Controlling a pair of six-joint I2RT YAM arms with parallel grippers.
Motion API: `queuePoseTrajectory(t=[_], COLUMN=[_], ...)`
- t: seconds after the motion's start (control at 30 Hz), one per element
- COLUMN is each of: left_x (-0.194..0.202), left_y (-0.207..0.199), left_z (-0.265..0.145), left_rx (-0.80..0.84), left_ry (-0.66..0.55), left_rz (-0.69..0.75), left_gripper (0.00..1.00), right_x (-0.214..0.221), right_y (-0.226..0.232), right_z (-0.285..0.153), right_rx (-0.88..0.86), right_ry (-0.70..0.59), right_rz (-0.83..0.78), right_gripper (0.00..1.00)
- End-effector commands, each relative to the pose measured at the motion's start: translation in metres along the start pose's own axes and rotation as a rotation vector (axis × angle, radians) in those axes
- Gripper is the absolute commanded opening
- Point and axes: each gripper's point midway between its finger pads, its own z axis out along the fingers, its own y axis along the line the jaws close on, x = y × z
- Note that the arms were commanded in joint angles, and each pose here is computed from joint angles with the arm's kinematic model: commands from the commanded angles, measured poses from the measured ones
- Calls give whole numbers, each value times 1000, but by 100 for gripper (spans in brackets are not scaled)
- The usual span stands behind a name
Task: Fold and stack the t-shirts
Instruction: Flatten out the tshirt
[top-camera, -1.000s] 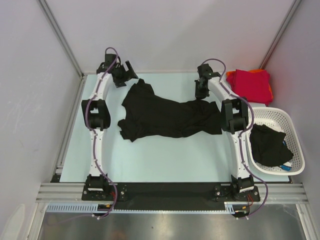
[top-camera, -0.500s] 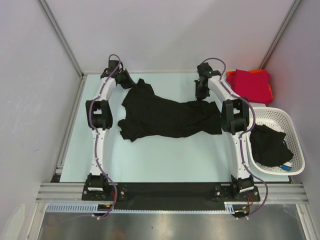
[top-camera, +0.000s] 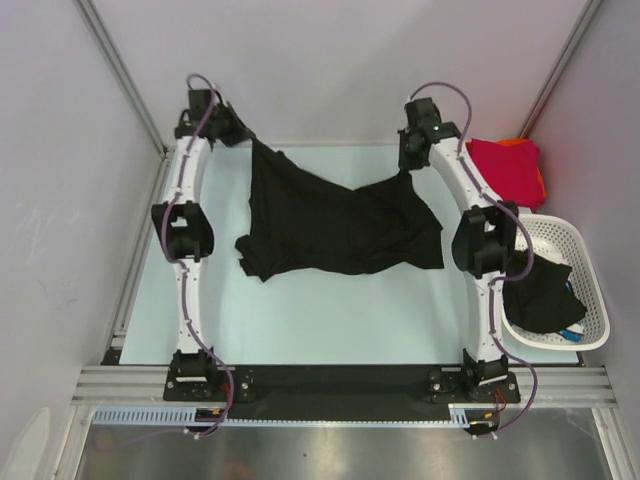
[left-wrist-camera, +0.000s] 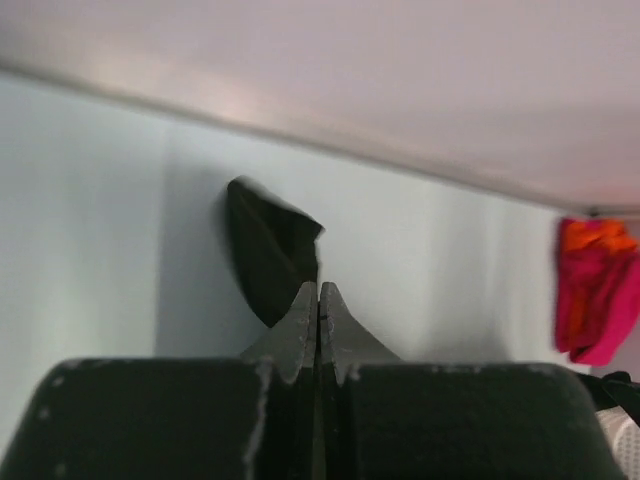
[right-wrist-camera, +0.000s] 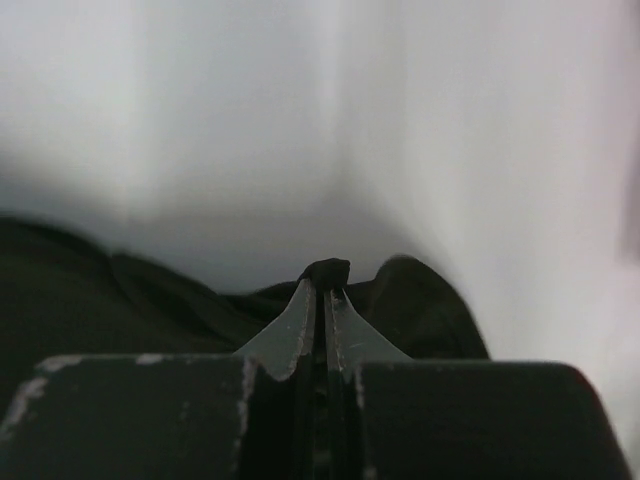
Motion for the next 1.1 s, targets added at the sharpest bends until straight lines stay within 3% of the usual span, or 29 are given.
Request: queuePoseTrajectory(t=[0.0,0.03,0.2,0.47,0.6,0.63,0.83,1.07], left_x=[-144,-149,-153,-96,-48,-26,42,49], left_y=[-105,-112,-158,-188,-184,-178,-143,-173], left_z=[-193,-208,-297,-395,-450,-478,-550,-629], left_rx=[170,183,257,259,194,151,-32,-19], left_ry=[-441,-463,-548,-542,-588,-635,-716,-843], left_rz=[131,137,186,184,187,186,222,292], left_gripper=[0,0,0,0,0,0,0,0], right_x=[-104,-117,-119,-73,-30,-21,22,41], right_y=[-5,-8,-17,-37,-50,-50,-63,-72], right_z=[-133,-166,-238,-380,-421,-429,-484,-534], right_rx=[5,5,18,-4,-3,-19,-53,-77], right_ry=[-395,-469,-589,-777,-776,-777,-805,-849], right_rz=[-3,9,14,29,20,17,30,52], right_gripper=[0,0,0,0,0,0,0,0])
